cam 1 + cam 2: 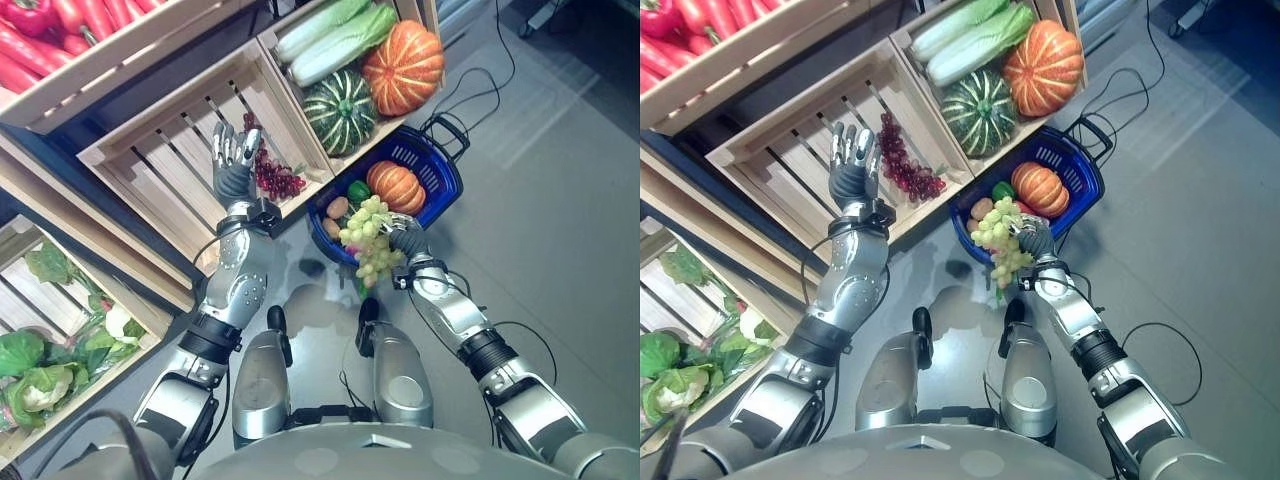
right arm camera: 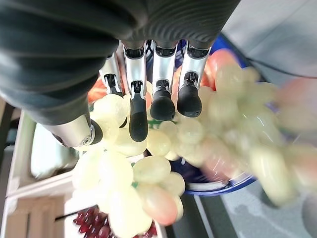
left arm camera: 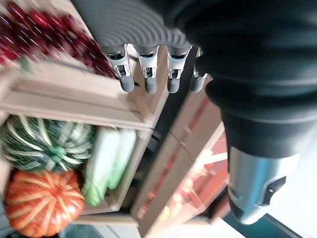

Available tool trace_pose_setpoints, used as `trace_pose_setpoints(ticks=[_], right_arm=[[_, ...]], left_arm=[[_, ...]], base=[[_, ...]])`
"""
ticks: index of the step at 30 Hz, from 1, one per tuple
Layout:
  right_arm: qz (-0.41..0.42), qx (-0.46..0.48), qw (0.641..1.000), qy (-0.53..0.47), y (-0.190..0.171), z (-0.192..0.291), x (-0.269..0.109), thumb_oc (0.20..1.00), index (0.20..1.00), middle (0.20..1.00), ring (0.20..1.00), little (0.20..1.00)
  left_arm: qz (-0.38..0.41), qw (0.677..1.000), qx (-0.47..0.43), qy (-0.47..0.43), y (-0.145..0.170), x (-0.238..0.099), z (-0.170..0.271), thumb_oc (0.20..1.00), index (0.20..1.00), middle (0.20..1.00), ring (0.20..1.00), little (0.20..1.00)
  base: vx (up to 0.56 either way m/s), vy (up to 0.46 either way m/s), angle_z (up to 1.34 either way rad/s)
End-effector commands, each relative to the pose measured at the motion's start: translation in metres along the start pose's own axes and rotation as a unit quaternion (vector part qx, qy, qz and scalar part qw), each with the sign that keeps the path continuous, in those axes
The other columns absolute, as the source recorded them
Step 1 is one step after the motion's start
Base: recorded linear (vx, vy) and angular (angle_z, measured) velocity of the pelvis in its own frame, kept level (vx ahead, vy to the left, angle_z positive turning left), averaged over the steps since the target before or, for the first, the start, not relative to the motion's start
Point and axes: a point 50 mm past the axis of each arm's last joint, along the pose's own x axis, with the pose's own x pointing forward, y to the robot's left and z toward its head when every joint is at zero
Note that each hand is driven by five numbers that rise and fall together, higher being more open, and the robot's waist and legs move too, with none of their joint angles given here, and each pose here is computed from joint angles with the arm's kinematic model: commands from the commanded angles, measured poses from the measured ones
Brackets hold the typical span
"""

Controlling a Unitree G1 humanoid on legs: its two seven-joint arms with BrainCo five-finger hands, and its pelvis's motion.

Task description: Pick up fruits and vegetables into the basket

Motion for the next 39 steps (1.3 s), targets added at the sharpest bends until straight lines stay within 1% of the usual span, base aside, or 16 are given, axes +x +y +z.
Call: trace_pose_setpoints(ticks=[1, 8, 10, 14, 15, 19, 21, 23, 24, 26, 27, 32, 33, 34, 35, 39], right_arm=[[-0.019, 0.032, 0.997, -0.070, -0.006, 0.035, 0.008, 0.200, 0.200, 0.200, 0.200, 0.200], [-0.062, 0.059, 0.994, -0.071, -0.040, 0.043, 0.020, 0.200, 0.200, 0.200, 0.200, 0.200], [-0.075, 0.076, 0.992, -0.074, -0.053, 0.047, 0.023, 0.200, 0.200, 0.200, 0.200, 0.200], [-0.087, 0.087, 0.989, -0.078, -0.065, 0.051, 0.026, 0.200, 0.200, 0.200, 0.200, 0.200], [-0.113, 0.102, 0.985, -0.081, -0.091, 0.056, 0.028, 0.200, 0.200, 0.200, 0.200, 0.200], [-0.146, 0.124, 0.978, -0.085, -0.120, 0.060, 0.028, 0.200, 0.200, 0.200, 0.200, 0.200], [-0.171, 0.127, 0.974, -0.080, -0.142, 0.061, 0.027, 0.200, 0.200, 0.200, 0.200, 0.200], [-0.177, 0.126, 0.973, -0.080, -0.149, 0.063, 0.027, 0.200, 0.200, 0.200, 0.200, 0.200], [-0.187, 0.125, 0.971, -0.078, -0.159, 0.066, 0.027, 0.200, 0.200, 0.200, 0.200, 0.200], [-0.197, 0.122, 0.970, -0.078, -0.170, 0.069, 0.026, 0.200, 0.200, 0.200, 0.200, 0.200], [-0.215, 0.113, 0.967, -0.079, -0.188, 0.077, 0.025, 0.200, 0.200, 0.200, 0.200, 0.200], [-0.248, 0.101, 0.961, -0.076, -0.211, 0.088, 0.022, 0.200, 0.200, 0.200, 0.200, 0.200], [-0.264, 0.102, 0.956, -0.072, -0.223, 0.092, 0.020, 0.200, 0.200, 0.200, 0.200, 0.200], [-0.264, 0.102, 0.956, -0.072, -0.224, 0.093, 0.020, 0.200, 0.200, 0.200, 0.200, 0.200], [-0.278, 0.100, 0.953, -0.072, -0.236, 0.096, 0.016, 0.200, 0.200, 0.200, 0.200, 0.200], [-0.301, 0.100, 0.946, -0.065, -0.250, 0.100, 0.012, 0.200, 0.200, 0.200, 0.200, 0.200]], left_arm=[[-0.026, 0.998, -0.050, -0.038, -0.011, -0.003, 0.014, 1.000, 1.000, 1.000, 1.000, 1.000], [-0.033, 0.998, -0.036, -0.039, 0.002, 0.000, 0.015, 1.000, 1.000, 1.000, 1.000, 1.000], [-0.023, 0.999, -0.016, -0.027, 0.011, 0.001, 0.013, 1.000, 1.000, 1.000, 1.000, 1.000], [-0.033, 0.999, 0.001, -0.005, 0.020, 0.001, 0.009, 1.000, 1.000, 1.000, 1.000, 1.000], [-0.052, 0.997, 0.054, 0.014, 0.038, -0.002, 0.006, 1.000, 1.000, 1.000, 1.000, 1.000], [-0.061, 0.986, 0.140, 0.065, 0.072, -0.011, -0.002, 1.000, 1.000, 1.000, 1.000, 1.000], [-0.066, 0.967, 0.223, 0.107, 0.105, -0.023, -0.009, 1.000, 1.000, 1.000, 1.000, 1.000], [-0.063, 0.961, 0.243, 0.117, 0.114, -0.027, -0.010, 1.000, 1.000, 1.000, 1.000, 1.000], [-0.049, 0.954, 0.260, 0.138, 0.129, -0.033, -0.012, 1.000, 1.000, 1.000, 1.000, 1.000], [-0.031, 0.950, 0.266, 0.159, 0.144, -0.039, -0.014, 1.000, 1.000, 1.000, 1.000, 1.000], [-0.002, 0.942, 0.276, 0.191, 0.170, -0.053, -0.017, 1.000, 1.000, 1.000, 1.000, 1.000], [0.042, 0.922, 0.306, 0.234, 0.207, -0.078, -0.022, 1.000, 1.000, 1.000, 1.000, 1.000], [0.067, 0.913, 0.318, 0.248, 0.223, -0.092, -0.023, 1.000, 1.000, 1.000, 1.000, 1.000], [0.067, 0.913, 0.317, 0.248, 0.223, -0.092, -0.023, 1.000, 1.000, 1.000, 1.000, 1.000], [0.088, 0.904, 0.322, 0.267, 0.238, -0.107, -0.024, 1.000, 1.000, 1.000, 1.000, 1.000], [0.103, 0.889, 0.335, 0.295, 0.254, -0.128, -0.028, 1.000, 1.000, 1.000, 1.000, 1.000]], base=[[-0.05, -0.066, -0.09], [-0.07, -0.056, 0.02], [-0.08, -0.043, 0.07], [-0.05, -0.026, 0.10], [-0.06, -0.045, 0.18], [-0.03, -0.023, 0.37], [0.05, -0.016, 0.06], [-0.01, 0.011, 0.11], [-0.01, 0.024, 0.10], [0.00, 0.044, 0.05], [0.01, 0.081, 0.06], [0.00, 0.037, 0.06], [-0.01, 0.011, 0.03], [-0.02, 0.030, 0.02], [-0.01, 0.035, 0.03], [0.00, 0.020, 0.01]])
